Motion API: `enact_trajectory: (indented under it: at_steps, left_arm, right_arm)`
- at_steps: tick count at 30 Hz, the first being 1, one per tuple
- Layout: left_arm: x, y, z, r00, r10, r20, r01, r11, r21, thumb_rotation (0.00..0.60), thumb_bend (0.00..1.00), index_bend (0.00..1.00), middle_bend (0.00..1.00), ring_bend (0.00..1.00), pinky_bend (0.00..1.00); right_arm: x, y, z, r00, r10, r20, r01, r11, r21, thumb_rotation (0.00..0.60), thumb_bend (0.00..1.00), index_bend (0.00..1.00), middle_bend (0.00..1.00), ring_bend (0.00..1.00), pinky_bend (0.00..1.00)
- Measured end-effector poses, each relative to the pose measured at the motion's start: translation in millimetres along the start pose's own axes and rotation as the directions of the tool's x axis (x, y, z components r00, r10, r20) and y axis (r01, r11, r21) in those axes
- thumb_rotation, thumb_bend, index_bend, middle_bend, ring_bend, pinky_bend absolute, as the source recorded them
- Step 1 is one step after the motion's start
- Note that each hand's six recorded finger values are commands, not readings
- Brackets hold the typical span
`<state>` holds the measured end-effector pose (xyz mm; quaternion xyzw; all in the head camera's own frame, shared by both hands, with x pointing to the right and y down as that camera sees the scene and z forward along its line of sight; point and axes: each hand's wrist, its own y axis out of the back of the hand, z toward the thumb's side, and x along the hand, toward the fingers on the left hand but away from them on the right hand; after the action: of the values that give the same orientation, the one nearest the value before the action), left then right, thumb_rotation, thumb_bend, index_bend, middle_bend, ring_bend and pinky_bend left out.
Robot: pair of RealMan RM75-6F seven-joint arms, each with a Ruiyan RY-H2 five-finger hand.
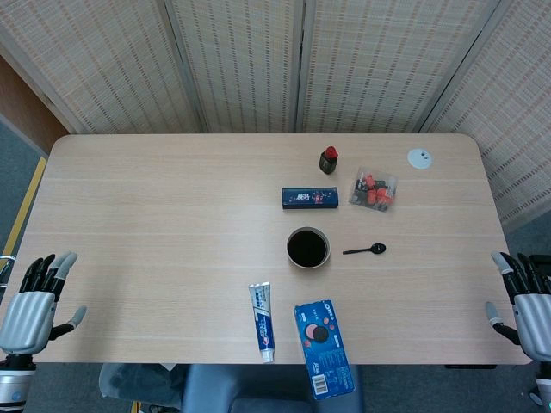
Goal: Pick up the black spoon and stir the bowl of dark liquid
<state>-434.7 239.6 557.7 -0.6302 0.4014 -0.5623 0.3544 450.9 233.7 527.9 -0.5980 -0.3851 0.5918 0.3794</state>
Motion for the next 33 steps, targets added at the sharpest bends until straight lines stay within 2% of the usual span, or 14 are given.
enact_trajectory:
  at_steps: [13,16,19,22,26,28,33]
  left_arm:
    - [-2.0,-0.5,-1.7,1.000,0.000,-0.006,0.000,1.000,-0.005,0.600,0.26,0.00,0.00,0.00,0.00]
    - [-2.1,-0.8,-1.1,1.000,0.000,-0.003,0.000,1.000,-0.006,0.600,0.26,0.00,0.00,0.00,0.00]
    - [-2.3,-1.2,-1.6,1.000,0.001,-0.004,-0.001,1.000,-0.008,0.600,0.26,0.00,0.00,0.00,0.00]
    - [-2.7,-2.0,-2.9,1.000,-0.001,-0.008,0.001,1.000,-0.015,0.600,0.26,0.00,0.00,0.00,0.00]
    - [-5.4,-1.1,-5.1,1.000,0.003,-0.012,-0.004,1.000,-0.017,0.600,0.26,0.00,0.00,0.00,0.00]
    - [-7.1,0.3,-7.3,1.000,0.009,-0.017,-0.009,1.000,-0.017,0.600,0.26,0.00,0.00,0.00,0.00]
    - [-11.4,5.0,-14.2,0.999,0.027,-0.036,-0.028,0.999,-0.020,0.600,0.26,0.00,0.00,0.00,0.00]
  right_arm:
    - [-0.4,4.1,5.1,0.999,-0.024,-0.024,0.024,1.000,-0.003,0.600,0.38,0.00,0.12,0.03,0.14]
    - [-2.6,5.4,8.5,0.999,-0.032,-0.039,0.033,0.999,0.001,0.600,0.38,0.00,0.14,0.05,0.14]
    - [-8.5,7.4,12.7,0.998,-0.046,-0.051,0.047,0.999,0.008,0.600,0.38,0.00,0.19,0.11,0.16]
    - [-19.0,9.3,18.6,0.996,-0.067,-0.065,0.069,0.997,0.028,0.600,0.38,0.01,0.29,0.26,0.30]
    - [-40.4,7.9,31.6,0.992,-0.072,-0.101,0.079,0.995,0.065,0.600,0.36,0.08,0.48,0.50,0.54]
    - [-52.6,5.2,40.6,0.990,-0.061,-0.126,0.071,0.994,0.083,0.600,0.35,0.13,0.59,0.64,0.67]
    - [-83.5,-3.0,66.9,0.981,-0.020,-0.193,0.048,0.989,0.137,0.600,0.29,0.33,0.86,0.90,0.91]
